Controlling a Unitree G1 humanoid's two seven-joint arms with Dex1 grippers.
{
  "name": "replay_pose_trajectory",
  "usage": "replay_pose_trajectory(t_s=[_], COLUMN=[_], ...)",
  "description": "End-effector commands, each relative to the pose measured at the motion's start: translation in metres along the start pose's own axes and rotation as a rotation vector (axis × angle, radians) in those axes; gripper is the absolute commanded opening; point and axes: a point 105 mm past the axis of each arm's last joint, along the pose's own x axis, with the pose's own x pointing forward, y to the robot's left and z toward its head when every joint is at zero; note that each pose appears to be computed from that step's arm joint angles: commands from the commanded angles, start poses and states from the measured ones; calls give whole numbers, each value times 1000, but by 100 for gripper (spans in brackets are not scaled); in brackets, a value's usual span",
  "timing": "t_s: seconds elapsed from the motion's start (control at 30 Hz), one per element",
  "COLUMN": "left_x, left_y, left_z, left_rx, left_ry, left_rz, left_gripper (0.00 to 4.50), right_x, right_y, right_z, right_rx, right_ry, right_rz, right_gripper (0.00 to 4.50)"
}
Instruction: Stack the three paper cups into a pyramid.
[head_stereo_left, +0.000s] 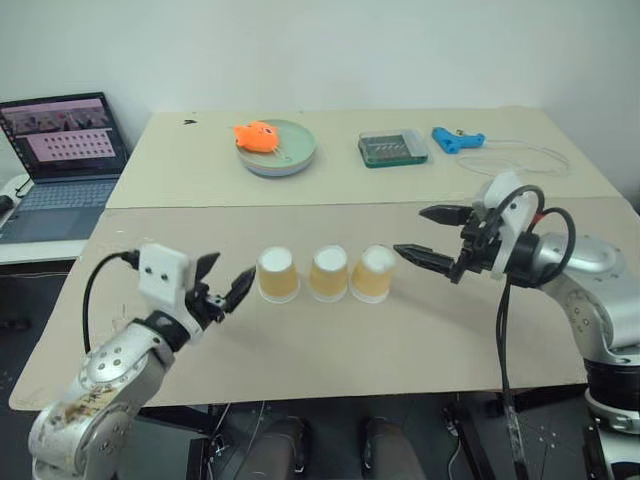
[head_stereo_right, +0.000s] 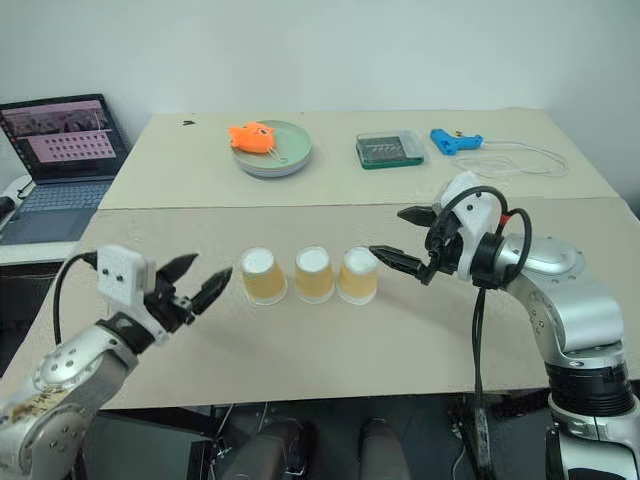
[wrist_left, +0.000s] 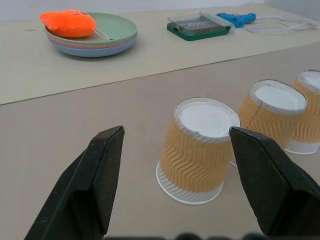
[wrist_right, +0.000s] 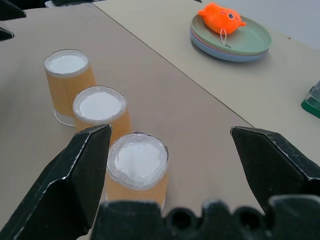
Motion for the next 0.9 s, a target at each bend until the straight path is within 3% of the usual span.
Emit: replay_pose_trajectory(t_s=[0.03, 0.9], left_x=[4, 64], left_y=[-8, -15], left_z=[5, -3], left_rx=[22, 3], left_ry=[-44, -71], left_rz=[-45, -197], left_gripper=[356, 356], right_x=[-4, -37], right_y=[-1, 25], right_z=[18, 9], right_rx=[-52, 59], right_ry=[-48, -41], right_rz=[2, 75], right_gripper=[445, 445])
